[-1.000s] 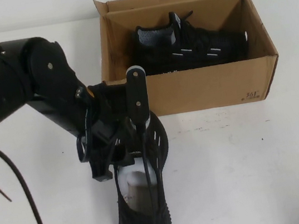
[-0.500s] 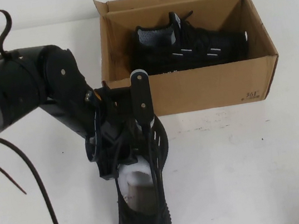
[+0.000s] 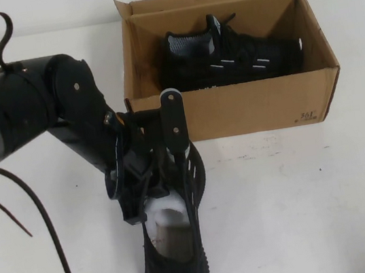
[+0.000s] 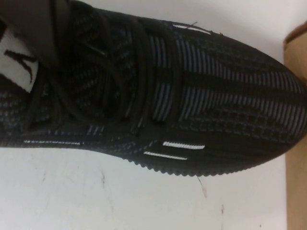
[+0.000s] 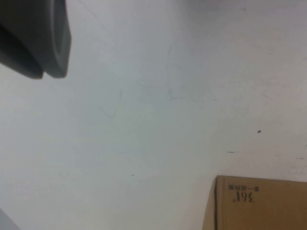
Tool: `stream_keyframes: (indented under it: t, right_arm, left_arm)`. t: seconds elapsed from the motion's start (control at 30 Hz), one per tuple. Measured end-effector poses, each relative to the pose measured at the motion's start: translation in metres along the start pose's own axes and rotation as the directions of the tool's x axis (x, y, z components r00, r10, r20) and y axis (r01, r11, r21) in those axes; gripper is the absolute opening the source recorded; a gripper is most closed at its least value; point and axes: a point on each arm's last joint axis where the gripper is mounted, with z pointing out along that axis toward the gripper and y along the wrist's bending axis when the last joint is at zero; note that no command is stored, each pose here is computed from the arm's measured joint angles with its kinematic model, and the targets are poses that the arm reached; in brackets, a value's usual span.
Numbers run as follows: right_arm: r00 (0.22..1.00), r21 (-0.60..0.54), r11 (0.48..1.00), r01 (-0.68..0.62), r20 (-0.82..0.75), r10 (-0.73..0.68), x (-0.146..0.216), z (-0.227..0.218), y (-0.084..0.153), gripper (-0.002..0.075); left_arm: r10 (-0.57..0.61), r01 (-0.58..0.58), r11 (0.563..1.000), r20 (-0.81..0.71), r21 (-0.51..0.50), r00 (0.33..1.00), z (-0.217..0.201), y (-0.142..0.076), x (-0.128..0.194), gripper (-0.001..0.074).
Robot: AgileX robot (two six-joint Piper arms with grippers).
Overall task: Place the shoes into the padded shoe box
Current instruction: Pick up the shoe from the table
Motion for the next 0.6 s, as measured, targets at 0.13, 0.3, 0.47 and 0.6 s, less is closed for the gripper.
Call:
stream_keyframes:
  t: [0.13, 0.3, 0.47, 0.6]
  right_arm:
    - [1.0, 0.0, 1.0, 0.0, 0.0, 0.0, 0.0, 0.0, 0.0, -0.0008]
    - [1.0, 0.0, 1.0, 0.0, 0.002, 0.0, 0.0, 0.0, 0.0, -0.0008]
    - [1.0, 0.0, 1.0, 0.0, 0.003, 0.0, 0.0, 0.0, 0.0, -0.0008]
    - [1.0, 0.0, 1.0, 0.0, 0.003, 0.0, 0.0, 0.0, 0.0, -0.0008]
  left_arm:
    - [-0.055, 0.055, 0.998, 0.004, -0.007, 0.998, -0.003, -0.001, -0.001, 0.0011]
    - [-0.124, 0.126, 0.991, 0.038, -0.04, 0.992, -0.024, -0.011, -0.011, 0.001]
    - [-0.202, 0.205, 0.978, 0.075, -0.044, 0.977, -0.045, -0.025, -0.02, 0.001]
    - [-0.311, 0.317, 0.947, 0.105, -0.046, 0.945, -0.058, -0.032, -0.022, 0.001]
